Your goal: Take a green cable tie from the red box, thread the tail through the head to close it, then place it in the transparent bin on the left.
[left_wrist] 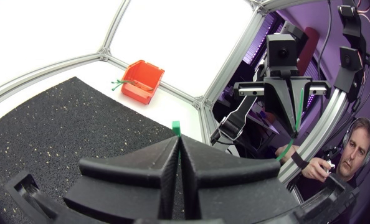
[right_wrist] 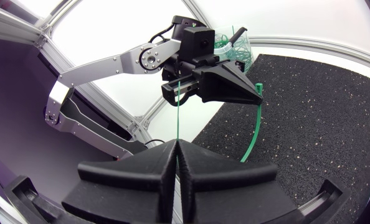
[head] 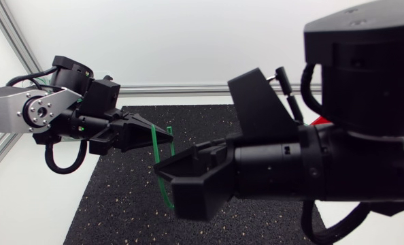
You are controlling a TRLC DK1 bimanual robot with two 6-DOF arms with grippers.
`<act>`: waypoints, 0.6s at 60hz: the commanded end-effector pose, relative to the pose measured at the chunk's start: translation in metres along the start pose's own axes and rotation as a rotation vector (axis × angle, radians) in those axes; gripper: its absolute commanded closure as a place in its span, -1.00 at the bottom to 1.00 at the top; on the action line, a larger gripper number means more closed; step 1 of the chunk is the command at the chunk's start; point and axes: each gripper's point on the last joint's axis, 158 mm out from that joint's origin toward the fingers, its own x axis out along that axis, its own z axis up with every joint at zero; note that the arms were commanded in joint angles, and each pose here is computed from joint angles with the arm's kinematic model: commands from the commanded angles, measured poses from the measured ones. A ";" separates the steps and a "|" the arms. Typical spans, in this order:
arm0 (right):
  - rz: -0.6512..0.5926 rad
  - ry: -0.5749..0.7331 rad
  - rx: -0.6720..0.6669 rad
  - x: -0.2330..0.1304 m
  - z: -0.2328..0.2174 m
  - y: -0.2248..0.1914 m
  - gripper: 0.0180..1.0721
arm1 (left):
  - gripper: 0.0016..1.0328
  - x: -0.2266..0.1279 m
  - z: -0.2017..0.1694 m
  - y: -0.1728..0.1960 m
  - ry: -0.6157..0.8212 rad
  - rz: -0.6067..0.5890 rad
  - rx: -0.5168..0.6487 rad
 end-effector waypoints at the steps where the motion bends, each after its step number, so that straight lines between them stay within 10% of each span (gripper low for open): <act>1: 0.008 -0.012 0.049 0.000 0.011 0.005 0.89 | 0.93 0.002 -0.005 -0.004 -0.010 -0.001 -0.052; 36: 0.046 -0.046 0.439 -0.018 0.037 0.012 0.89 | 0.93 -0.002 0.025 -0.042 -0.144 0.076 -0.071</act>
